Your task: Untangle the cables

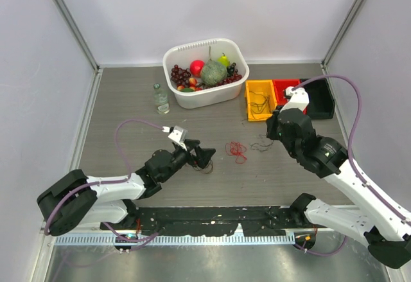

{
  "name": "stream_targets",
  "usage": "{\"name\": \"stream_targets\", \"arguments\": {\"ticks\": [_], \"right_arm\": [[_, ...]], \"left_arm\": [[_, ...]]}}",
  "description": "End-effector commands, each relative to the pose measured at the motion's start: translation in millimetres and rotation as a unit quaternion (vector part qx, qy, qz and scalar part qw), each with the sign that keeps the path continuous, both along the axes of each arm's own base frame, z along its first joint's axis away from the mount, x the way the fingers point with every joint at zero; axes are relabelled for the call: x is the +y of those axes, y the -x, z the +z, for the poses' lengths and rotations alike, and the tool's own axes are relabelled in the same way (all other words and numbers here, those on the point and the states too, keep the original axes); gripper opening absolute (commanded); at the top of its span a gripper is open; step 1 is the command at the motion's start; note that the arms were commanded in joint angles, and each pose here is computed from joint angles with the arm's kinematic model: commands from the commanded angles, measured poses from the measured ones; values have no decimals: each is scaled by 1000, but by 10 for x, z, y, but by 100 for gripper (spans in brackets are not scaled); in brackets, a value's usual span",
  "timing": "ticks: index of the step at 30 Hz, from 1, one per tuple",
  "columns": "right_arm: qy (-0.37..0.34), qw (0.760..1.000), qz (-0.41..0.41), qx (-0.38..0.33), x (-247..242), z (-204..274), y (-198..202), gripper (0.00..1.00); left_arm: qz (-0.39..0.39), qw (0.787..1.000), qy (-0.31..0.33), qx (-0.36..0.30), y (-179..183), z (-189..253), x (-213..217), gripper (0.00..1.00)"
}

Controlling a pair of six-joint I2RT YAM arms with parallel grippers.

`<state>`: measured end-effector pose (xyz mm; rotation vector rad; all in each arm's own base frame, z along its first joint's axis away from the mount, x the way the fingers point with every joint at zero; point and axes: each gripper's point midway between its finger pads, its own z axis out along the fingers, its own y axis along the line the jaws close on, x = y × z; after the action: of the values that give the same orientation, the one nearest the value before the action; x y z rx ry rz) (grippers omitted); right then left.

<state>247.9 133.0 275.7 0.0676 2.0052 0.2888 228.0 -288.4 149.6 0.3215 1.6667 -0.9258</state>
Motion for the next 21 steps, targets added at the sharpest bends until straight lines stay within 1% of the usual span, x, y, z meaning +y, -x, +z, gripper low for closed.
{"name": "stream_targets", "arguments": {"ticks": [1,3,4,5,7,8,10,11,13,14,15,16,17,18,19,20,21], "right_arm": [[72,988,-140,1,-482,-166,-110,1],[114,976,-183,14,-624,-416,-141,1],[124,973,-196,19,-663,-501,-149,1],[146,964,-218,32,-744,-669,-168,1],[167,954,-240,61,-842,-921,-187,1],[172,952,-244,71,-864,-1003,-193,2],[176,947,-245,114,-906,-1281,-186,4],[171,944,-240,148,-918,-1462,-168,5],[152,945,-219,188,-851,-1648,-133,8],[146,946,-212,196,-816,-1678,-126,11],[121,949,-196,217,-742,-1734,-102,18],[105,951,-187,225,-702,-1750,-103,21],[73,951,-166,249,-623,-1801,-65,27],[45,952,-143,266,-513,-1825,-36,31],[32,951,-146,271,-535,-1831,-28,40],[15,950,-138,278,-499,-1834,-4,46],[11,949,-136,283,-499,-1842,19,59]], "left_arm": [[90,996,25,-6,-224,110,220,85],[85,996,22,-5,-217,104,200,85],[84,996,22,-5,-214,109,195,84],[83,996,22,-4,-213,104,192,85],[80,997,23,-5,-203,111,187,84],[79,997,23,-5,-200,113,186,84],[77,997,23,-6,-198,111,181,84],[77,997,23,-6,-196,115,179,84],[74,997,22,-5,-196,108,167,84],[74,997,22,-5,-193,110,166,84],[74,997,22,-4,-197,105,169,84],[73,997,23,-5,-191,115,165,84],[73,997,23,-5,-191,115,165,84],[73,997,24,-5,-189,122,166,84],[73,997,23,-5,-188,115,169,84],[72,997,24,-5,-180,119,168,84],[74,997,25,-7,-188,130,177,84]]}}
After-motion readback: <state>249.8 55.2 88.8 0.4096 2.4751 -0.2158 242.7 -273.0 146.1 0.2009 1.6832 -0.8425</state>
